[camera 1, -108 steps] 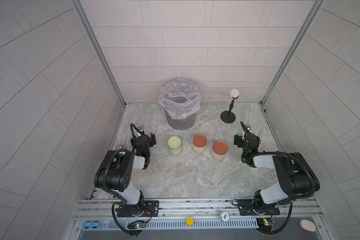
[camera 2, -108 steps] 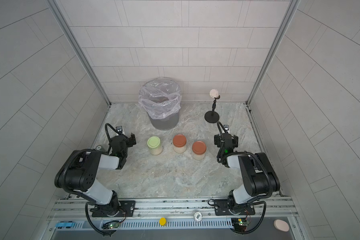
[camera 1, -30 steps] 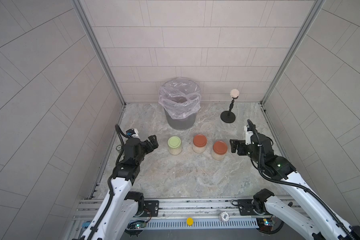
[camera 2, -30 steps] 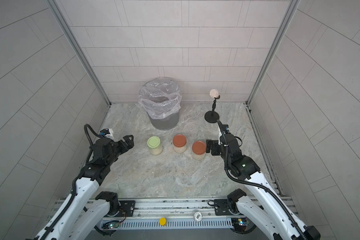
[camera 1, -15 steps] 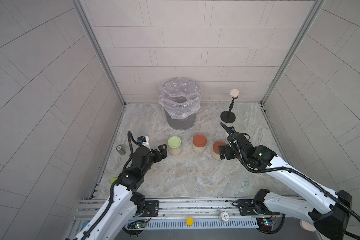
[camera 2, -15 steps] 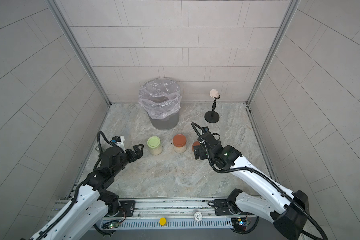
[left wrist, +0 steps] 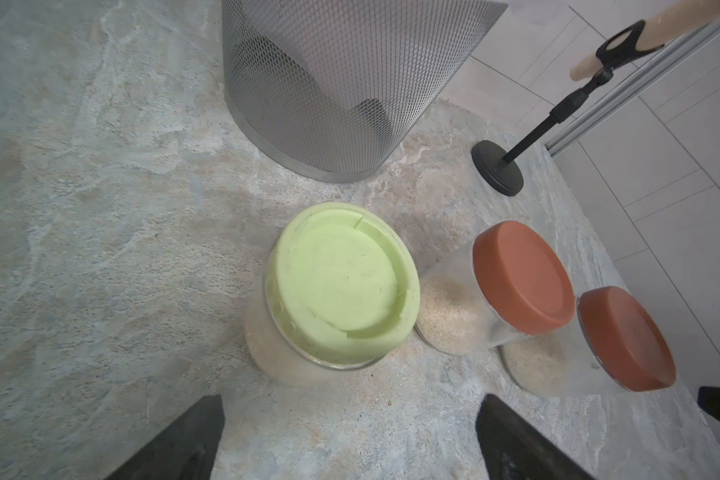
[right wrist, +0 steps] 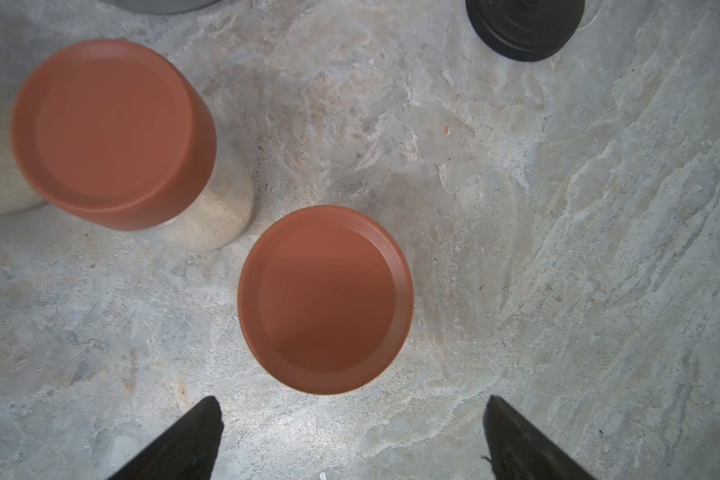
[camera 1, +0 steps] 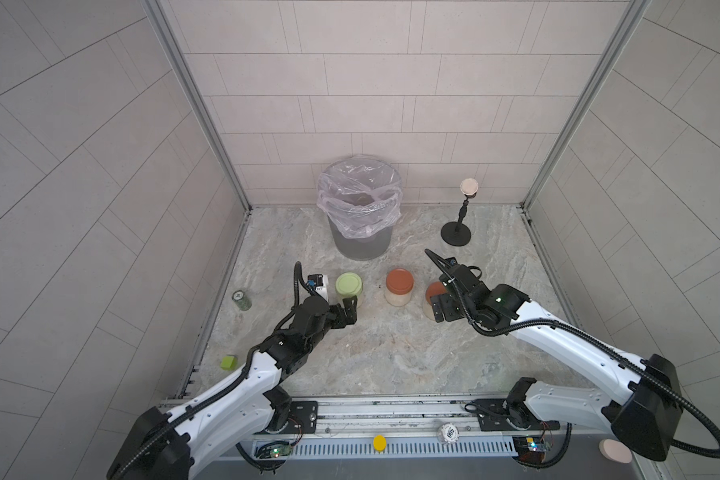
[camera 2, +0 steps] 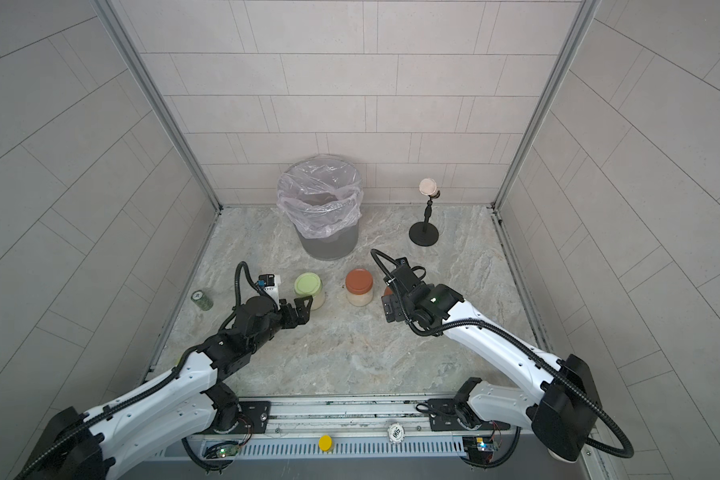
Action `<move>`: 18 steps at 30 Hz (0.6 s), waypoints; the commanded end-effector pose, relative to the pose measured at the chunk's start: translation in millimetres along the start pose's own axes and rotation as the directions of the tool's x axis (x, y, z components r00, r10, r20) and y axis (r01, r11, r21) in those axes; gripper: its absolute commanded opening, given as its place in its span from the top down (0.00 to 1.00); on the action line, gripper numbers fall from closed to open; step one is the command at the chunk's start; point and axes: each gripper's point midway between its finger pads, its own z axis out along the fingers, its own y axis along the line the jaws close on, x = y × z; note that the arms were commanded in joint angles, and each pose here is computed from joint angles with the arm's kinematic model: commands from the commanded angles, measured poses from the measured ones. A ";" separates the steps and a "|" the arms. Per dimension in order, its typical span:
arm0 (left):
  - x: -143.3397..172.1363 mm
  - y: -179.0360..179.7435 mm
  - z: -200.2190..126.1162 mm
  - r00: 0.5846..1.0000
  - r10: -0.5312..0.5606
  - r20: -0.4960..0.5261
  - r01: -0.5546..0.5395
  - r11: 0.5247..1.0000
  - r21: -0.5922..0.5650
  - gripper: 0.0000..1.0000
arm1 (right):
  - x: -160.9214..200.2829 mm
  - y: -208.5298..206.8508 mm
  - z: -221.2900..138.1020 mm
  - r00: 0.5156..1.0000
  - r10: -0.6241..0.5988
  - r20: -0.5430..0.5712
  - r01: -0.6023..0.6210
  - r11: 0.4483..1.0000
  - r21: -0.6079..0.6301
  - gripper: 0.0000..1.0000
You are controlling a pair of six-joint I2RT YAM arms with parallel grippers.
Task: Empty moldy rice from jars
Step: Pick up the jar from the center of the board.
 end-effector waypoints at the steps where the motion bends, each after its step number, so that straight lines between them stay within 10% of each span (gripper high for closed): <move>1: -13.4 -4.9 2.3 0.997 0.015 0.073 -0.014 1.000 -0.010 0.00 | -4.4 -1.4 1.4 1.000 -0.006 0.014 0.006 1.000 0.026 0.00; 18: -11.6 -13.0 4.2 0.991 0.048 0.122 -0.047 0.999 -0.008 0.00 | -8.1 17.3 40.0 0.998 -0.042 -0.039 0.041 0.999 -0.006 0.00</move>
